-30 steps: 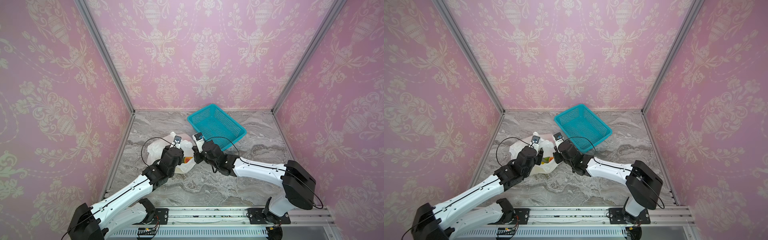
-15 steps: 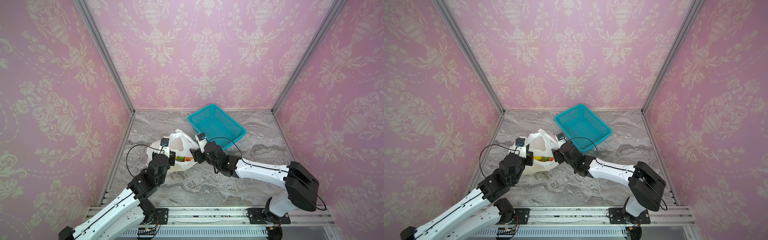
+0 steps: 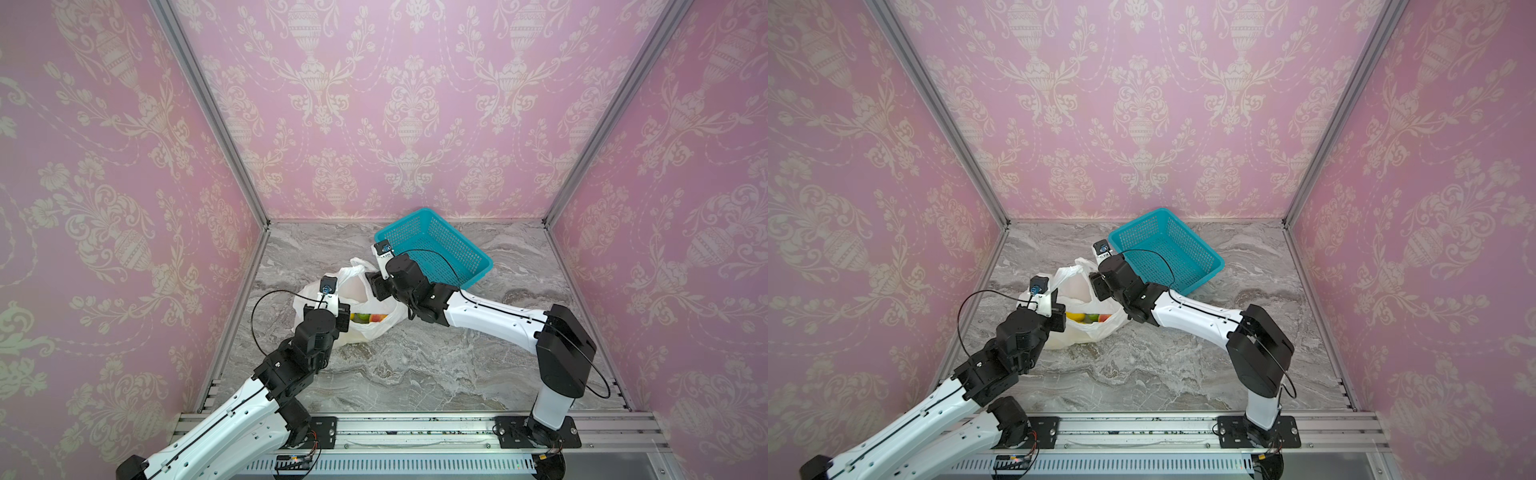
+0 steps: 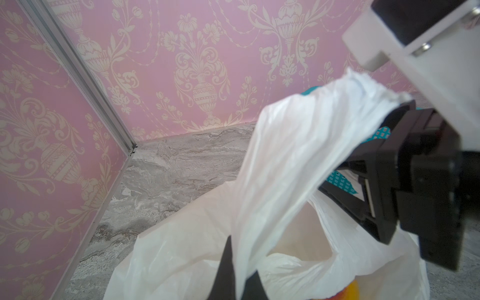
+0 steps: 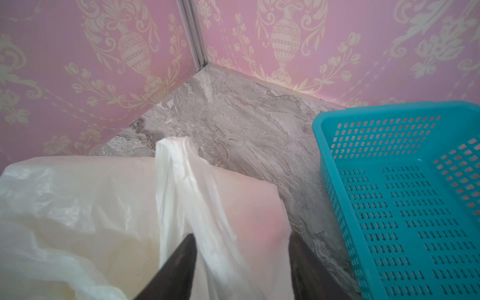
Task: Untie the knot of the plastic bag and take out the fruit
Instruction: Pick up the plastic bag from the middle-left of the table.
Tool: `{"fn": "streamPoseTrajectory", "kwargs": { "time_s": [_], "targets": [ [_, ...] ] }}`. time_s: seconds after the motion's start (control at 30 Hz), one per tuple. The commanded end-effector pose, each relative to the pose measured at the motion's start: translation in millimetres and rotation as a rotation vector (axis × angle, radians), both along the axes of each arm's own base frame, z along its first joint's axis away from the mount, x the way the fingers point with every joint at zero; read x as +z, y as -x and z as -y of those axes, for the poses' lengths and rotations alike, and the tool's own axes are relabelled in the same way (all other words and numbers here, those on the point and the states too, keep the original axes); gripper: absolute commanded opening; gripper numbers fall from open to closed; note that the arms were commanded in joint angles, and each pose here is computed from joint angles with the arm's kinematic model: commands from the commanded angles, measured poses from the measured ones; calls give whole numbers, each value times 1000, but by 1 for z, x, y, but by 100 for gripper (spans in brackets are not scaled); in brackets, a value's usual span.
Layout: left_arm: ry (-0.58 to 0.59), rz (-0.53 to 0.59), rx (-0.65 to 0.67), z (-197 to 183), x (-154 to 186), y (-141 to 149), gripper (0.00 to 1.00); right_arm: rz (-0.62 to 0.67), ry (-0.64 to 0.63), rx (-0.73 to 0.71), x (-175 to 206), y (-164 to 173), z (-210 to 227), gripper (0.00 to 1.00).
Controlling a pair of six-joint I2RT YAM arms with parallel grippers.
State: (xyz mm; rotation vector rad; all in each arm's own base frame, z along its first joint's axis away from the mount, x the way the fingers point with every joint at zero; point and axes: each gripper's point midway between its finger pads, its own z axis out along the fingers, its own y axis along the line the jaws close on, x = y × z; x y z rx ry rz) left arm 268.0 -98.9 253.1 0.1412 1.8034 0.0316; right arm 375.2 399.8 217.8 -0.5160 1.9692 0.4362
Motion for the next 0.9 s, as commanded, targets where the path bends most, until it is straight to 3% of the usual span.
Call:
{"fn": "streamPoseTrajectory", "kwargs": {
  "time_s": [0.0,0.07,0.17,0.4,0.63,0.87],
  "targets": [
    [7,11,19,-4,1,2,0,-17,33,-13,1,-6,0,29],
    [10,11,44,-9,0,2,0,-4,35,-37,7,-9,5,11],
    [30,0,116,-24,-2,-1,0,30,29,-94,24,-13,18,0],
    [319,-56,213,-62,18,-26,0,106,-73,-218,75,-11,49,0],
    [482,-76,228,-80,61,-85,0,156,-215,-260,124,-9,59,0],
    [696,-80,150,-99,90,-145,0,187,-290,-281,156,-22,51,0]
  ]
}}
